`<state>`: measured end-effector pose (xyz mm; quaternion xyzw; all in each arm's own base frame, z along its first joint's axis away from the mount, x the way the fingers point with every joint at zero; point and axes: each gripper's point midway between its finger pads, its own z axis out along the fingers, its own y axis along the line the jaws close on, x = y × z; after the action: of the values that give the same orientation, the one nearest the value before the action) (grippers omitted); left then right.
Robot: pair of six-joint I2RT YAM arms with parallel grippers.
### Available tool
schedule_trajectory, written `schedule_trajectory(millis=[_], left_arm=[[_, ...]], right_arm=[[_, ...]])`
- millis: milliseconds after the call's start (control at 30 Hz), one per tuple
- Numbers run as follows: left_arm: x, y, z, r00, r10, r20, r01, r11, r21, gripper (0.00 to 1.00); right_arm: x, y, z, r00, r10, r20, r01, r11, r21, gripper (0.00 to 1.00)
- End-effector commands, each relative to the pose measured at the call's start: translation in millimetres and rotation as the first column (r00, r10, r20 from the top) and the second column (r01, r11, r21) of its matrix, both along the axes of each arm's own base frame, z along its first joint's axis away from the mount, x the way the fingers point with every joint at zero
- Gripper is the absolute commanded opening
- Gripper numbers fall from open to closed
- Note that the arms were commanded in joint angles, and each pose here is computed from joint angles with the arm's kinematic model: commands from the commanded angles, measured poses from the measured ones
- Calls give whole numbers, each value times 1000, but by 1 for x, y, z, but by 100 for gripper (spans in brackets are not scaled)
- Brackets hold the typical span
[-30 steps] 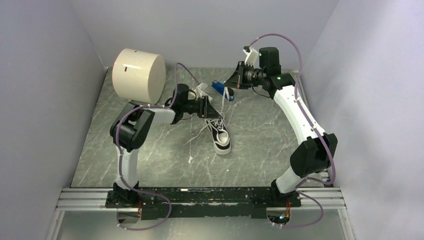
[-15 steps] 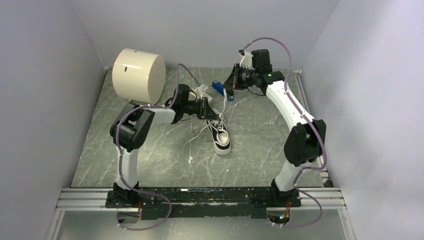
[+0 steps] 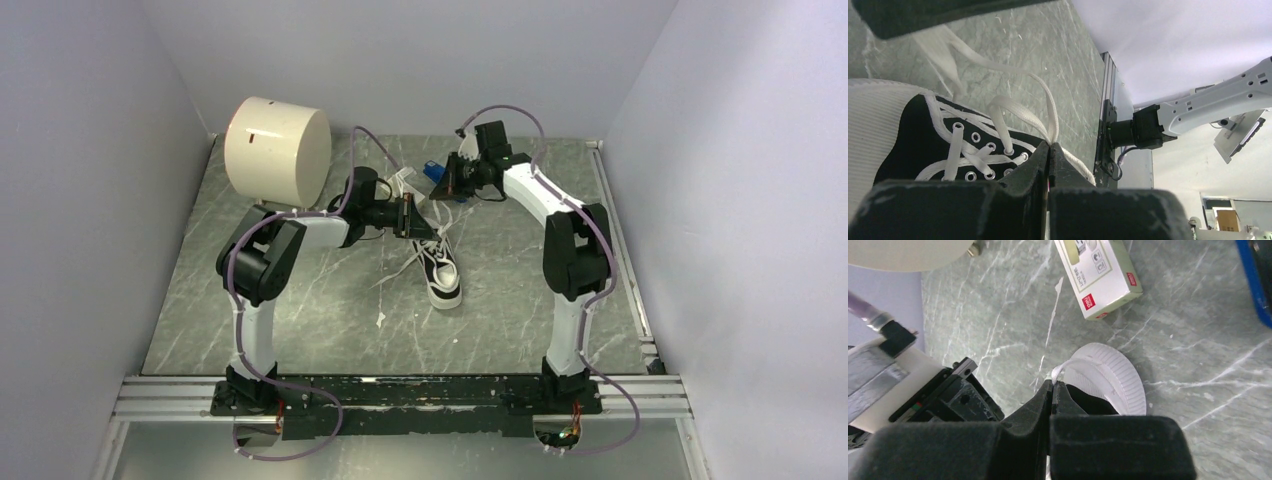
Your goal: Tie the shoes
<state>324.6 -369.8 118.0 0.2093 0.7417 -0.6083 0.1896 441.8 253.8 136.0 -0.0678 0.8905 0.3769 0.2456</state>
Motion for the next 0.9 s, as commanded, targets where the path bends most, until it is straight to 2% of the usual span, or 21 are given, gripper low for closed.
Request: schedule_trajectory(millis=[0, 67, 233, 400, 500, 567, 667, 700, 800, 867], left_arm=[[1, 9, 20, 999, -6, 40, 7, 999, -38, 5], [3, 13, 18, 1000, 4, 30, -3, 1000, -29, 5], [7, 16, 15, 1000, 18, 13, -18, 1000, -10, 5], [7, 18, 11, 1000, 24, -15, -24, 1000, -1, 5], [5, 20, 6, 999, 20, -32, -20, 1000, 16, 5], [4, 19, 8, 999, 14, -38, -13, 1000, 10, 5], [3, 19, 13, 999, 10, -48, -10, 1000, -13, 5], [2, 18, 14, 998, 11, -54, -12, 1000, -18, 5], [1, 18, 15, 997, 12, -79, -13, 1000, -23, 5], [-1, 19, 15, 996, 13, -93, -16, 1000, -22, 5]], right_arm=[[-3, 3, 16, 998, 48, -36, -47, 998, 46, 0], [-8, -15, 14, 994, 6, -106, -6, 1000, -1, 0], [-11, -66, 16, 982, -137, -132, 125, 987, -98, 0], [-15, -86, -6, 987, -118, -112, 89, 967, -238, 0], [-14, -110, -12, 986, -151, -70, 112, 913, -392, 0], [-18, -130, -17, 987, -158, -30, 119, 843, -524, 12], [-23, -156, -27, 982, -187, -4, 139, 744, -654, 43], [-23, -160, -26, 983, -185, 9, 144, 729, -669, 49], [-28, -158, -17, 988, -119, 95, 152, 700, -698, 57], [-35, -135, -14, 977, 66, 205, 95, 724, -683, 58]])
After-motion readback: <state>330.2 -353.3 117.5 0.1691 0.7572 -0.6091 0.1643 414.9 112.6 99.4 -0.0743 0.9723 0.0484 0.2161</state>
